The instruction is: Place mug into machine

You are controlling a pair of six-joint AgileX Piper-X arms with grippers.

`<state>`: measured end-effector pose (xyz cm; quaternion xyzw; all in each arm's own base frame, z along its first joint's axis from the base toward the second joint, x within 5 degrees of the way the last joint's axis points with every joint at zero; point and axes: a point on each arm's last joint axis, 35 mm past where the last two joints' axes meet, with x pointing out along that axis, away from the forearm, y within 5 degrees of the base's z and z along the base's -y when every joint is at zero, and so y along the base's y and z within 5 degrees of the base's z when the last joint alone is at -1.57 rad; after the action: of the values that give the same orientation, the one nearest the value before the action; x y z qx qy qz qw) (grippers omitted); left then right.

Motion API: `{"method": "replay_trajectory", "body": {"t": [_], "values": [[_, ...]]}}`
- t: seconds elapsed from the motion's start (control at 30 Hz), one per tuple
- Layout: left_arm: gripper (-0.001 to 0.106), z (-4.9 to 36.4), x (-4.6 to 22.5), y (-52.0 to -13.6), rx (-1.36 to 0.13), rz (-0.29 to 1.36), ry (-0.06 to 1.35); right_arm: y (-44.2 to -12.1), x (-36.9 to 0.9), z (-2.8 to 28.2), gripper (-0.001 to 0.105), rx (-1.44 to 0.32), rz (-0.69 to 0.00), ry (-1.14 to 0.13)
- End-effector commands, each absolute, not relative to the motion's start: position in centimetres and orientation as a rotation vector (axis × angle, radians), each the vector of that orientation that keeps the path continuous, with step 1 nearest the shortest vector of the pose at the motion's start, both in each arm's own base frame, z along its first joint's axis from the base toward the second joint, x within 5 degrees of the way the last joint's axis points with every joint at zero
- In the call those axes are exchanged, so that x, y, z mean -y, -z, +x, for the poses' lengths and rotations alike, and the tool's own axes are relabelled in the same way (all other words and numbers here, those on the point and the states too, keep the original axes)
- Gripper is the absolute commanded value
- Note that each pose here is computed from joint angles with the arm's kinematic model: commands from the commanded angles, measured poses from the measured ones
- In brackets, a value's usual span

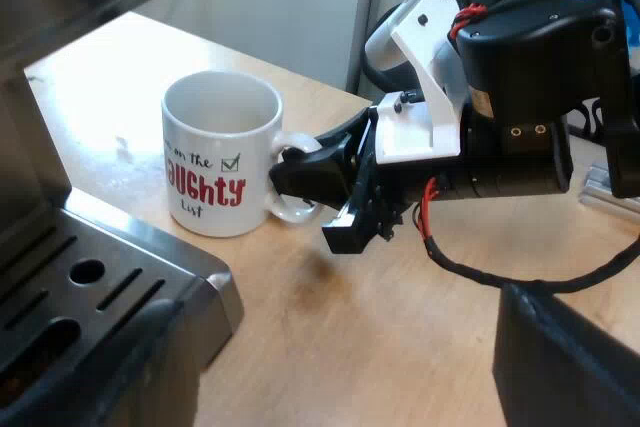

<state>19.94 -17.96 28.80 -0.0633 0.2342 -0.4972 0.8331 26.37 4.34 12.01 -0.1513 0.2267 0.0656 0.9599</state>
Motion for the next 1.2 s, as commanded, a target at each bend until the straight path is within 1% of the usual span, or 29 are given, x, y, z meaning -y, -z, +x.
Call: {"method": "replay_trajectory", "body": {"t": [0.03, 0.17, 0.3, 0.47, 0.67, 0.87, 1.03, 1.2], "values": [[0.064, 19.7, 17.9, -29.3, -0.5, -0.174, 1.051, -12.3, -4.4, 26.6, 0.0, -0.448, -0.326, -0.142], [0.064, 19.2, 17.6, -29.8, -0.497, -0.175, 1.05, -12.2, -4.5, 26.3, 0.0, -0.483, -0.33, -0.152], [0.064, 18.0, 16.5, -30.5, -0.526, -0.161, 1.026, -12.0, -4.8, 25.0, 0.0, -0.576, -0.346, -0.185], [0.064, 16.5, 15.1, -31.2, -0.534, -0.095, 1.001, -12.8, -4.7, 23.4, 0.0, -0.546, -0.349, -0.183], [0.064, 14.7, 13.6, -32.3, -0.532, -0.086, 1.001, -16.5, -5.3, 21.9, 0.0, -0.446, -0.356, -0.199], [0.064, 13.0, 12.1, -32.8, -0.526, -0.031, 0.986, -20.0, -6.3, 19.3, 0.0, -0.365, -0.368, -0.238], [0.064, 11.4, 10.8, -34.0, -0.473, -0.039, 0.981, -22.8, -7.2, 16.6, 0.0, -0.357, -0.392, -0.324], [0.064, 9.4, 9.1, -34.7, -0.44, -0.042, 0.971, -25.6, -8.1, 14.9, 0.0, -0.337, -0.42, -0.378]]}}
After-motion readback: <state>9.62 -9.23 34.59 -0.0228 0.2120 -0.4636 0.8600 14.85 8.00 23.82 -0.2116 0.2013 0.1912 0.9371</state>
